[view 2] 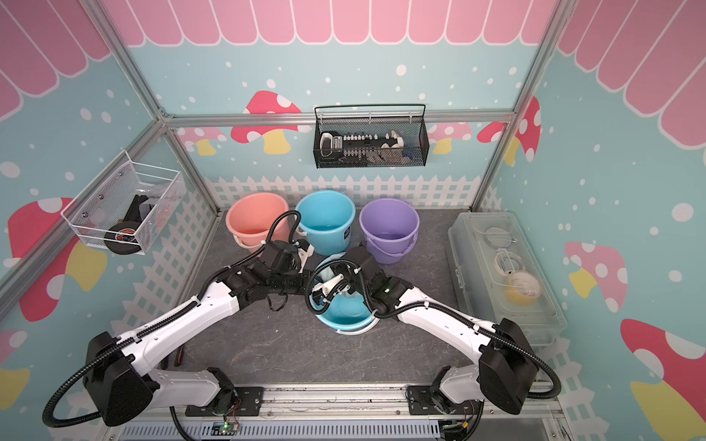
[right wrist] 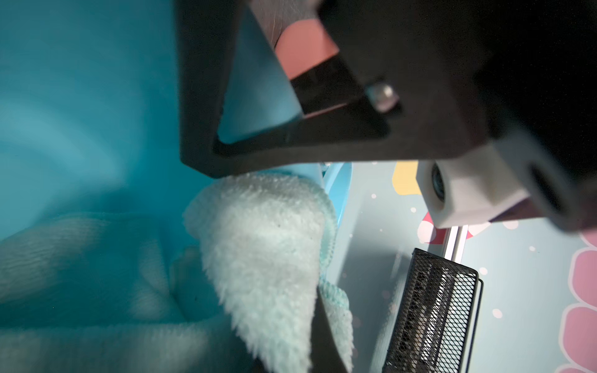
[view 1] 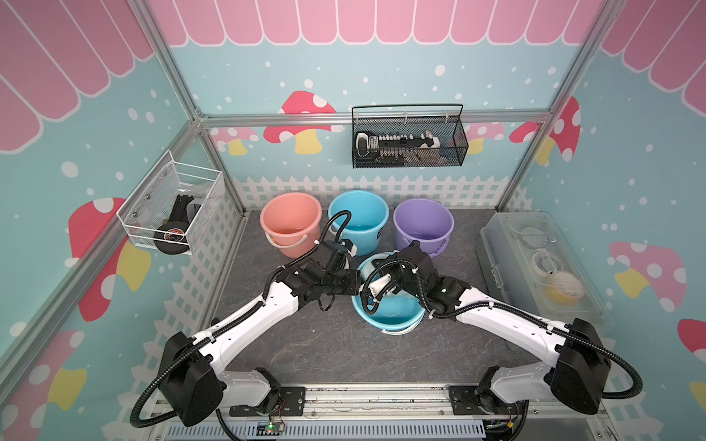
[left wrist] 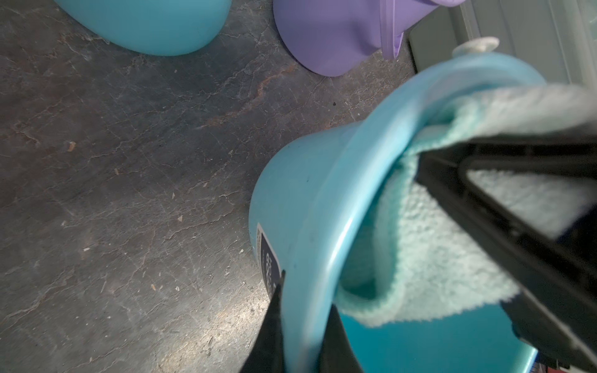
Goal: Wipe the inside of the bucket with a cloth
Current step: Wipe the dirt from the inside of the bucket.
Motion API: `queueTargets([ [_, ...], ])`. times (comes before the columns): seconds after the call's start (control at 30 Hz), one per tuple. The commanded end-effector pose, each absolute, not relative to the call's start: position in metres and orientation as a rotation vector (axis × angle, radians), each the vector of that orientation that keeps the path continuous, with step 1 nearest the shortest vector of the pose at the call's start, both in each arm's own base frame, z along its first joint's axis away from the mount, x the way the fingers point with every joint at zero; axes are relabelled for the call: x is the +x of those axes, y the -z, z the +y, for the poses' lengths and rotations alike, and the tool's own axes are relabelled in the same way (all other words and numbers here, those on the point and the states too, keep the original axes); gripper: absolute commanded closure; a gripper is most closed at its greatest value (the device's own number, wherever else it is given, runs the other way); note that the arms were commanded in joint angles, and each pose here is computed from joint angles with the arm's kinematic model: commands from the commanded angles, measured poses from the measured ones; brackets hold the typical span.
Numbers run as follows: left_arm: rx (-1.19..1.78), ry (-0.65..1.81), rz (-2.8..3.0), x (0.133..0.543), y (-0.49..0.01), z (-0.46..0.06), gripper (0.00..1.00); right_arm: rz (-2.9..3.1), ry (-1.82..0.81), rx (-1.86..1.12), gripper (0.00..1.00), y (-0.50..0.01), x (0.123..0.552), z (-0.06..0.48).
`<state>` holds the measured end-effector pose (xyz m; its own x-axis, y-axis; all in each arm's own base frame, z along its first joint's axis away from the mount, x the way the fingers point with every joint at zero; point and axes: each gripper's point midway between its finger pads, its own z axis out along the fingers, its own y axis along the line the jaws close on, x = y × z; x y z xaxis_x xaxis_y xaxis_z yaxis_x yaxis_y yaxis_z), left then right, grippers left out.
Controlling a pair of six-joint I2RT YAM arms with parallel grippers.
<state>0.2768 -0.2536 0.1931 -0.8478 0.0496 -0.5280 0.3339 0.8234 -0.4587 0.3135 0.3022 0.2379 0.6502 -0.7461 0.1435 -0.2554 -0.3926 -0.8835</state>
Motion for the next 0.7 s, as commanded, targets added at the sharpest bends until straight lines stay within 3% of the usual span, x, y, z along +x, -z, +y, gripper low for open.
queueTargets([
  [0.0,0.326,0.806,2.455,0.278,-0.211,-0.263,1.0,0.792,0.863,-2.073,1.0,-0.231,0.324,0.278],
  [0.13,0.331,0.775,2.493,0.278,-0.203,-0.261,1.0,0.872,0.884,-2.188,1.0,-0.226,0.313,0.251],
  [0.37,0.345,0.741,2.493,0.279,-0.208,-0.258,1.0,0.961,0.58,-2.444,1.0,-0.208,0.246,0.217],
  [0.67,0.35,0.735,2.482,0.282,-0.214,-0.26,1.0,1.1,-0.104,-2.436,1.0,-0.204,0.164,0.245],
])
